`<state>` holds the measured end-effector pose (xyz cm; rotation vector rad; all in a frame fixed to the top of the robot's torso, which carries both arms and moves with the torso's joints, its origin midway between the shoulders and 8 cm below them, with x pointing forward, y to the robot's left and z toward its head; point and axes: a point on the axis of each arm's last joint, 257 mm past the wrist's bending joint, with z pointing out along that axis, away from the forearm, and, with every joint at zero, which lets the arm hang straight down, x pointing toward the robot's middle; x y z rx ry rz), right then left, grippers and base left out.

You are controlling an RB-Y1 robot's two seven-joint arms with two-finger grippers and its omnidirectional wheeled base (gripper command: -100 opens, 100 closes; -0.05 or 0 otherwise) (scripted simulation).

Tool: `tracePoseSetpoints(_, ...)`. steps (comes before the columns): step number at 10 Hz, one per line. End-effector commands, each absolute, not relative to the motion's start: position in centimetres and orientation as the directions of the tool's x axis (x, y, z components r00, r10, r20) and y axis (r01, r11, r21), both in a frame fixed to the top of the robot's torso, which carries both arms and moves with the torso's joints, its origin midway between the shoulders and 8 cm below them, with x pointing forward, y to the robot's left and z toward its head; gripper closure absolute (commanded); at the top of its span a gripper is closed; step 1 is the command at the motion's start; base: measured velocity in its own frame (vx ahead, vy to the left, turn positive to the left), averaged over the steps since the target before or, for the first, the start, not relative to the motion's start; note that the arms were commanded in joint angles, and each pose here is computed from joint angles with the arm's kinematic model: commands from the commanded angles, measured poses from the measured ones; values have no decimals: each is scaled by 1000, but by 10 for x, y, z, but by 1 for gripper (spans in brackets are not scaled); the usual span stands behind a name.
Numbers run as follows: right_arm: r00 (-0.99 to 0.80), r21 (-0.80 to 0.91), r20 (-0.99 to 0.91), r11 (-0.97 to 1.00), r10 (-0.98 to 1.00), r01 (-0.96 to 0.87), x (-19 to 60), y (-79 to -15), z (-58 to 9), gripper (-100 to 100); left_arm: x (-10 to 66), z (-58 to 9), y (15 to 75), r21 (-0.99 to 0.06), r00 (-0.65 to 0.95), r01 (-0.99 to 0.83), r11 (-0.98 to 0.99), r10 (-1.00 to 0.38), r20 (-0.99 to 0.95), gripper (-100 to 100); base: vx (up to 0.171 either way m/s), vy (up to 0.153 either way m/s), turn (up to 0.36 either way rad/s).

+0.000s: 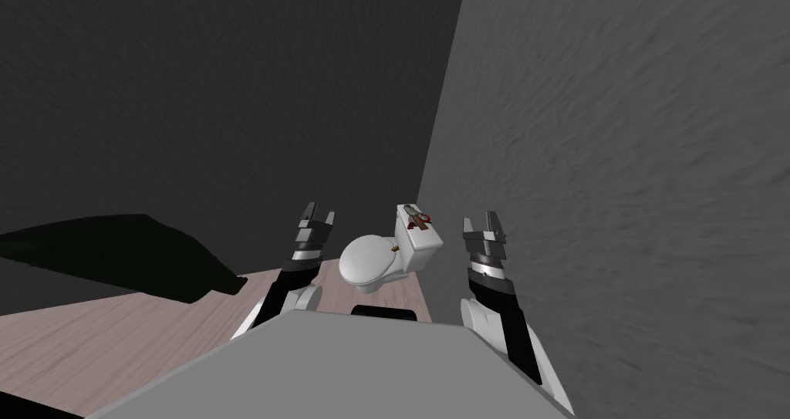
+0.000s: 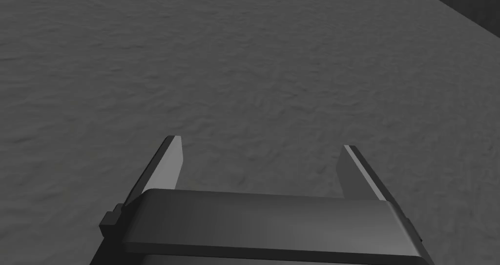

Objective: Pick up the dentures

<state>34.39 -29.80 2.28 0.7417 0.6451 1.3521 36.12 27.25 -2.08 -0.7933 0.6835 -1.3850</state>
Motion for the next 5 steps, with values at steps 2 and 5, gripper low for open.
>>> tracePoseSetpoints(2,109,810,-105,149,988,-567,353,-289,10,-100,361,-21,272,-816,78,577,16,-996,36,0,-19,29,77)
tracePoseSetpoints(5,105,821,-274,289,956,-493,364,-281,-12,-100,361,-21,272,-816,78,577,16,-996,36,0,-42,56,74)
